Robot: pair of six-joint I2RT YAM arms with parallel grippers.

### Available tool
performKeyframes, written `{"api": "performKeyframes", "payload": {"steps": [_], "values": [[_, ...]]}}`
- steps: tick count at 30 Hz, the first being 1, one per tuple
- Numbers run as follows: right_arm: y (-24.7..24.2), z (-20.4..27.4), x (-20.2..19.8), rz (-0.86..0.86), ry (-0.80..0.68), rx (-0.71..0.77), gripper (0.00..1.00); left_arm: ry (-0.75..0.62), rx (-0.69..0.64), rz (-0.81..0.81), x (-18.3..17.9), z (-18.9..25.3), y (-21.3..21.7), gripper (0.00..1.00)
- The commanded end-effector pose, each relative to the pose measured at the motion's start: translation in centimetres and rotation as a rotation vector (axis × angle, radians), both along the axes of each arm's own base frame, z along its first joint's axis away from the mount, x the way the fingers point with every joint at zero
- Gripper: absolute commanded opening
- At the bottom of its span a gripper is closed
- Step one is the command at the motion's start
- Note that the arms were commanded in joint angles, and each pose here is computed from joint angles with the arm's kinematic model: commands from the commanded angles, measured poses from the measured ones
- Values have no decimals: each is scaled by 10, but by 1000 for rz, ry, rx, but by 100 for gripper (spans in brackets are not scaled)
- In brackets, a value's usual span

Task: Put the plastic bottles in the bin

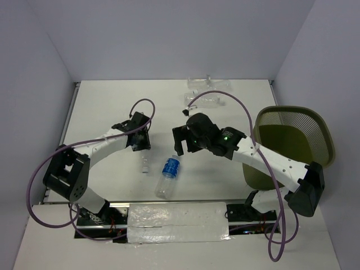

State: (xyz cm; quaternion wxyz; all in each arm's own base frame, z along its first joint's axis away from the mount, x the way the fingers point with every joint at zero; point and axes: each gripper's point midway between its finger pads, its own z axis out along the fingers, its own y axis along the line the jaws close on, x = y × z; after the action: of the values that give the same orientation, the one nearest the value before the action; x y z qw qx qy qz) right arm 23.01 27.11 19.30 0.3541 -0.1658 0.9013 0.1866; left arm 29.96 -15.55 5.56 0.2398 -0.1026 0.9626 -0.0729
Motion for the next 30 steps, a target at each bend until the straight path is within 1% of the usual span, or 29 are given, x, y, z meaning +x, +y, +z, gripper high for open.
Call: {"api": "performKeyframes", "payload": {"steps": [1,2,3,4,5,6,7,8,9,10,11,12,16,19,21,26,30], "values": [[12,47,10,1,-72,88,100,-82,31,-38,18,29,-1,28],[11,50,10,7,-73,78,100,-79,38,-86,17,35,-2,25],[11,55,13,5,-78,77,100,-115,14,-116,25,55,-10,24],[13,75,16,7,-103,102,100,-144,8,-172,27,71,-14,24],[10,79,16,13,-96,87,100,-143,-44,-238,22,84,-26,24],[8,85,22,2,-95,90,100,-193,-86,-277,28,110,-35,24],[9,106,25,6,-117,125,100,-223,-116,-316,28,128,-41,24],[9,110,23,26,-99,137,100,-231,-168,-386,22,142,-52,24],[9,117,26,27,-97,154,100,-262,-204,-420,23,165,-58,24],[5,131,34,7,-106,185,100,-279,-230,-450,21,178,-63,24],[4,134,35,4,-92,198,100,-276,-288,-502,14,189,-72,25],[7,146,34,27,-83,241,100,-304,-320,-528,12,207,-78,25],[4,170,44,-11,-58,377,100,-338,-447,-622,-1,238,-96,25],[2,189,56,-51,-79,450,100,-350,-512,-664,-6,249,-106,25],[1,189,64,-77,-71,471,100,-355,-530,-672,-7,254,-108,25],[13,185,73,-78,-31,517,100,-366,-583,-696,-10,263,-115,24],[17,169,86,-118,7,499,100,-368,-599,-703,-13,265,-117,24]]}}
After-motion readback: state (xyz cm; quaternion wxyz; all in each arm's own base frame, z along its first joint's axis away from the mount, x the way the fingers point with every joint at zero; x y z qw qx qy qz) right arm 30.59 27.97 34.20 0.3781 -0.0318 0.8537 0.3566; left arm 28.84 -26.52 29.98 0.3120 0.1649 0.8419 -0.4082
